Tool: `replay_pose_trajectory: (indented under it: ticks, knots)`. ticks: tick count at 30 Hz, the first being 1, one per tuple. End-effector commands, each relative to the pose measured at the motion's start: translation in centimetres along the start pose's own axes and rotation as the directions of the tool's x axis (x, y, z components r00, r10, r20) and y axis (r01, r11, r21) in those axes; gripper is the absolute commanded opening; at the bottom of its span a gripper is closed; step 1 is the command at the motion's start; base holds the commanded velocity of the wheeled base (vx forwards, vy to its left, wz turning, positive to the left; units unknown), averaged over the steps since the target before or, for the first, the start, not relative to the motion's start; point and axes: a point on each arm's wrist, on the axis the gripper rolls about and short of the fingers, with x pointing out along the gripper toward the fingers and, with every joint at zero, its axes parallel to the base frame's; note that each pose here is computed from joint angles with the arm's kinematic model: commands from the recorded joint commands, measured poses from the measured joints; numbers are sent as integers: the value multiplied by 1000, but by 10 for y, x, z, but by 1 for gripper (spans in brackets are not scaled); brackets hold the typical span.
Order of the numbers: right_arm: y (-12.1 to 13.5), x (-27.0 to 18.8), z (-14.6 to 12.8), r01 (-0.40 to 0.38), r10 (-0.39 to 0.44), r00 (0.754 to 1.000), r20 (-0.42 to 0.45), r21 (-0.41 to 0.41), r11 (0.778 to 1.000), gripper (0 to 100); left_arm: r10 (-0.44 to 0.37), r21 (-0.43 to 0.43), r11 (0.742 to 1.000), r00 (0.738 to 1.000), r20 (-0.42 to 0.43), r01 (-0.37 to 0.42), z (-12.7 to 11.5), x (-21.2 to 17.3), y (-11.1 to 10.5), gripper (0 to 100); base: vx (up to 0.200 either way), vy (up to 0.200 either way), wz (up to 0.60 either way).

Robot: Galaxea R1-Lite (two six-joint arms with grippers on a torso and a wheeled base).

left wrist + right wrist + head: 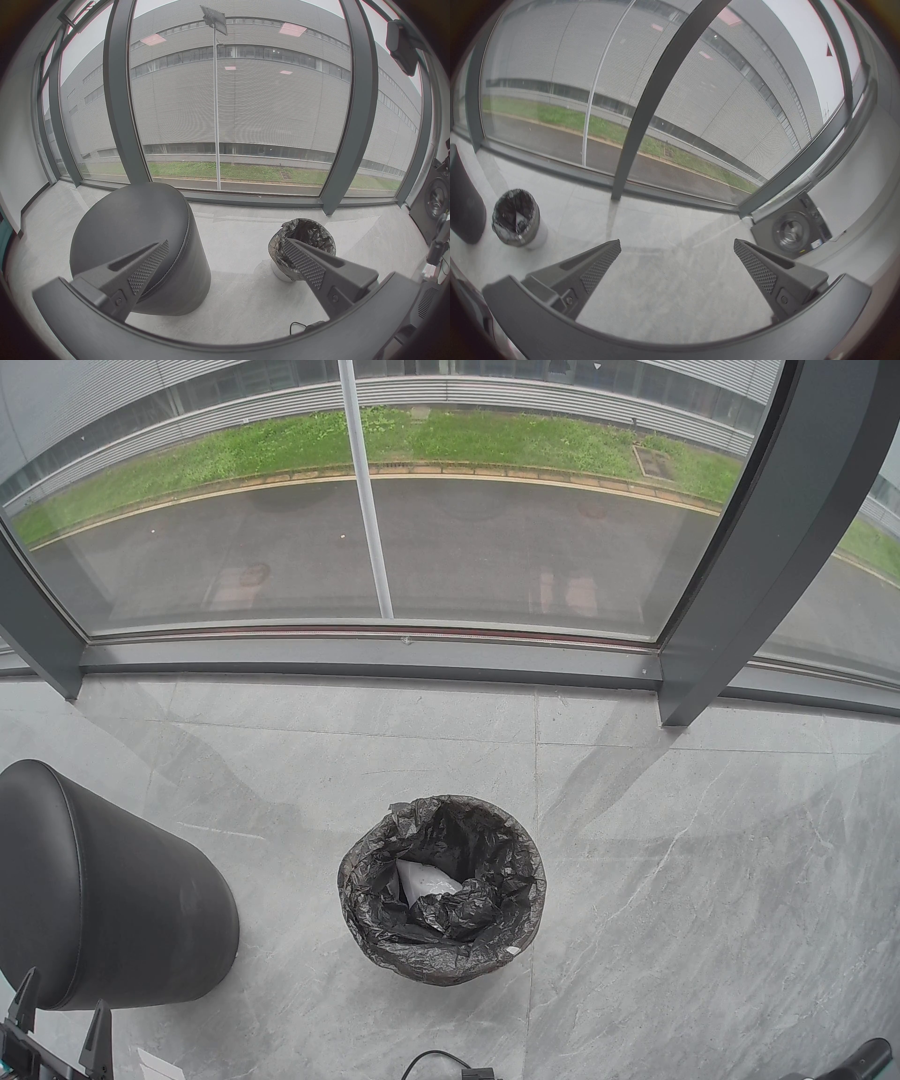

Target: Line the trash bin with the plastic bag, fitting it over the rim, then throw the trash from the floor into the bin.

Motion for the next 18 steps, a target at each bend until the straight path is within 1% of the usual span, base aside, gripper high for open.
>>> replay_pose_trajectory:
  ticks: [1, 2, 3, 4, 5, 6, 7, 9, 10, 12, 13, 14, 18]
  knots:
    - [76, 73, -102, -236, 168, 942, 291, 215, 948, 100, 1, 1, 1000, 1000, -2, -1, -5, 0, 0, 100, 0, 0, 0]
    - [77, 73, -104, -252, 187, 942, 277, 218, 943, 100, 1, 1, 1000, 1000, -2, -1, -5, 0, 0, 100, 0, 0, 0]
    - [78, 73, -105, -278, 216, 938, 271, 217, 936, 100, 1, 1, 1000, 1000, -2, -1, -5, 0, 0, 100, 0, 0, 0]
    - [78, 73, -105, -291, 228, 935, 272, 221, 931, 100, 1, 1, 1000, 1000, -2, -1, -5, 0, 0, 100, 0, 0, 0]
    - [80, 73, -105, -374, 295, 912, 285, 280, 884, 100, 1, 1, 1000, 1000, -2, -1, -5, 0, 0, 100, 0, 0, 0]
    - [80, 73, -105, -399, 318, 904, 286, 301, 866, 100, 1, 1, 1000, 1000, -2, -1, -5, 0, 0, 100, 0, 0, 0]
    - [80, 72, -105, -412, 330, 898, 292, 290, 864, 100, 1, 0, 1000, 1000, -2, -1, -5, 0, 0, 100, 0, 0, 0]
    - [81, 72, -105, -424, 348, 891, 293, 262, 867, 100, 1, 1, 1000, 1000, -2, -1, -5, 0, 0, 100, 0, 0, 0]
    - [81, 72, -105, -437, 361, 884, 296, 251, 864, 100, 1, 0, 1000, 1000, -2, -1, -5, 0, 0, 100, 0, 0, 0]
    - [84, 72, -107, -495, 432, 854, 290, 201, 845, 100, 1, 0, 1000, 1000, -2, -1, -5, 0, 0, 100, 0, 0, 0]
    - [85, 72, -109, -521, 467, 839, 279, 163, 838, 100, 1, 1, 1000, 1000, -1, -1, -5, 0, 0, 100, 0, 0, 0]
    - [86, 72, -110, -533, 484, 831, 273, 144, 834, 100, 1, 0, 1000, 1000, -2, -1, -5, 0, 0, 100, 0, 0, 0]
    - [85, 72, -109, -536, 486, 828, 280, 140, 833, 100, 1, 0, 1000, 1000, -2, -1, -5, 0, 0, 100, 0, 0, 0]
